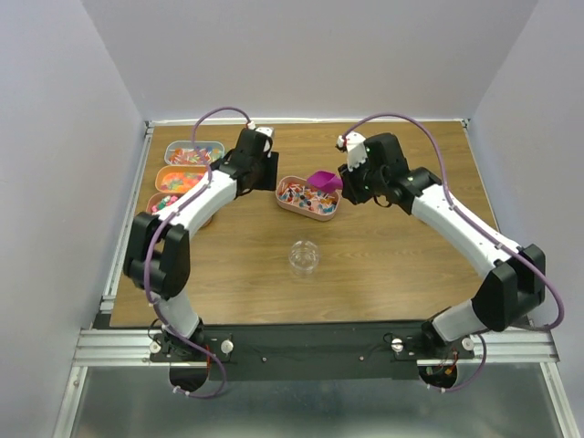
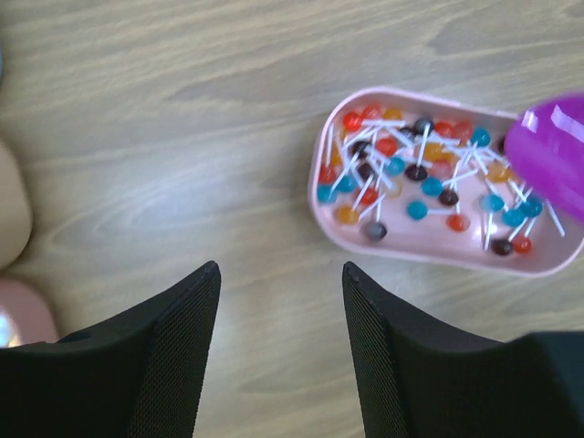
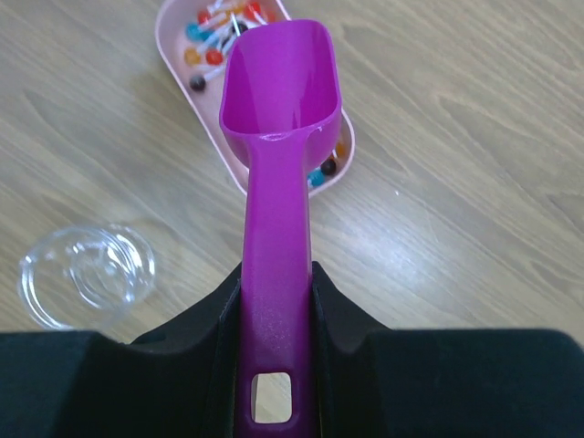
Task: Pack the candies
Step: Scoop the fake candies from the storage box.
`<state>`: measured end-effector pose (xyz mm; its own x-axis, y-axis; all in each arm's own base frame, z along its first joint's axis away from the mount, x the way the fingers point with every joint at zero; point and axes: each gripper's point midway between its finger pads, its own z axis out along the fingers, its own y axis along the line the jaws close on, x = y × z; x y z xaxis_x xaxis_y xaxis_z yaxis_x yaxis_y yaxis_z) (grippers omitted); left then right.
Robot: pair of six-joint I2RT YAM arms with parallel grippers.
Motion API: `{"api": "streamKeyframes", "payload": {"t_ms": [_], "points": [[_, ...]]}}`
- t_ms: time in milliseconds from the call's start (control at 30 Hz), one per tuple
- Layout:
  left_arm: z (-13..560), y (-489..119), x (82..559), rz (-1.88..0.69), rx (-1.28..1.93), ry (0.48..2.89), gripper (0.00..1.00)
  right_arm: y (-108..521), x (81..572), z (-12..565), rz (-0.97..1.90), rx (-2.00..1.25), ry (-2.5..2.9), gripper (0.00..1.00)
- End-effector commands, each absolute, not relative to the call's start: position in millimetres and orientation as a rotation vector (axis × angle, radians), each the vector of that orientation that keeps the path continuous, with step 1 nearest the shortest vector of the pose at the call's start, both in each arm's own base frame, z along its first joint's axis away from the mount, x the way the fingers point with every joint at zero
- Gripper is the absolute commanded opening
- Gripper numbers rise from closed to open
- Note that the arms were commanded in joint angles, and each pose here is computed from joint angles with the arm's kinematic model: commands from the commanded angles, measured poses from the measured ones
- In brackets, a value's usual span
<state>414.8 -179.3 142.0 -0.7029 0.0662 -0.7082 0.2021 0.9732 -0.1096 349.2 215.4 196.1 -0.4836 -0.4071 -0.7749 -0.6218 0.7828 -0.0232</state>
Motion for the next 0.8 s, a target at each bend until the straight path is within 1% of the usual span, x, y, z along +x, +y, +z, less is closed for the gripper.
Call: {"api": "streamKeyframes", "payload": {"t_ms": [0,67,133,300,367,533,767], "points": [[130,-200,433,-0.274,0.300,2.363,0.62,199,334,188,0.290,-0.971,2.256,0.01],[131,-202,439,-0.273,0.305,2.356,0.62,194,325,178,0.278,-1.040,2.323,0.01],[131,-200,444,-0.247,0.310,2.356,0.62,191,322,183,0.270,-1.072,2.352,0.01],[123,-198,452,-0.223,0.319,2.367,0.62,188,329,184,0.219,-1.135,2.393,0.01],[121,-201,453,-0.236,0.328,2.366,0.62,187,331,188,0.209,-1.157,2.398,0.01],[111,-204,456,-0.249,0.335,2.378,0.62,185,338,173,0.170,-1.203,2.466,0.01],[106,-219,460,-0.332,0.371,2.388,0.61,188,345,158,0.163,-1.271,2.471,0.01]]}}
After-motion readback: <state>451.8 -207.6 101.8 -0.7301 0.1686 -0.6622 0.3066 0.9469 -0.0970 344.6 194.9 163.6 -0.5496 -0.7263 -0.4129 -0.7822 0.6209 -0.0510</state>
